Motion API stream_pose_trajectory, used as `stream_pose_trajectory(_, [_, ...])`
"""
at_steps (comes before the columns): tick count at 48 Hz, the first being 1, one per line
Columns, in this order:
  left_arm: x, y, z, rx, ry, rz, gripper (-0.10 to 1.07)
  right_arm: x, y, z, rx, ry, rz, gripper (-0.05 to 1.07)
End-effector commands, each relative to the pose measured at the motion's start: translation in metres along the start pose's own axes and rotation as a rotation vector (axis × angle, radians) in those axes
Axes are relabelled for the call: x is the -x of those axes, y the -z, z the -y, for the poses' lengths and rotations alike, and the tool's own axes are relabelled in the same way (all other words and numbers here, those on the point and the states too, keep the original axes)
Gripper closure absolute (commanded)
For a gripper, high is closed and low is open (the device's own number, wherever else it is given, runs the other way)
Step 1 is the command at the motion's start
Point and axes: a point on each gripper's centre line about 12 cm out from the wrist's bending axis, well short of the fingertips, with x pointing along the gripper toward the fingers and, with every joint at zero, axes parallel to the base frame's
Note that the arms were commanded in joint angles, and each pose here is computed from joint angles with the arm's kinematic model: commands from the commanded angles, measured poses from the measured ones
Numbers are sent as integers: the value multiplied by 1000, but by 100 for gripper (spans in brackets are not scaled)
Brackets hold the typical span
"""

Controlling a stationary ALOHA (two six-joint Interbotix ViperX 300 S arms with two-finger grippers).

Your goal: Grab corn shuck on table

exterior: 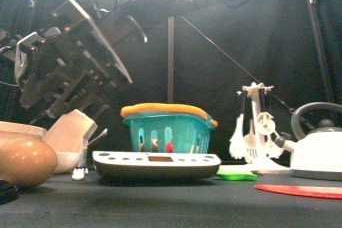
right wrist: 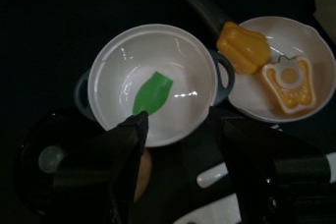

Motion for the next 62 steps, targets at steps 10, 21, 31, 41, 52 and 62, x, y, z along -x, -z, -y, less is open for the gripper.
stream_pose_trajectory(10, [4, -11, 5, 0, 23, 42, 23, 84, -6, 12, -34, -5, 22, 17])
stream_pose_trajectory(21, [4, -10, 4, -2, 23, 41, 23, 127, 48, 31, -33, 61, -118, 17])
stream_pose_trajectory(31, [4, -10, 5, -16, 27, 41, 23, 140, 102, 46, -59, 112, -263, 17])
stream_pose_trajectory(41, [4, -10, 5, -17, 28, 41, 23, 144, 128, 52, -83, 139, -345, 17])
stream_pose_trajectory(52, [4, -11, 5, -15, 26, 43, 23, 146, 141, 57, -77, 168, -390, 17])
stream_pose_trajectory(62, [4, -10, 5, -14, 25, 40, 23, 137, 149, 59, -67, 171, -413, 17])
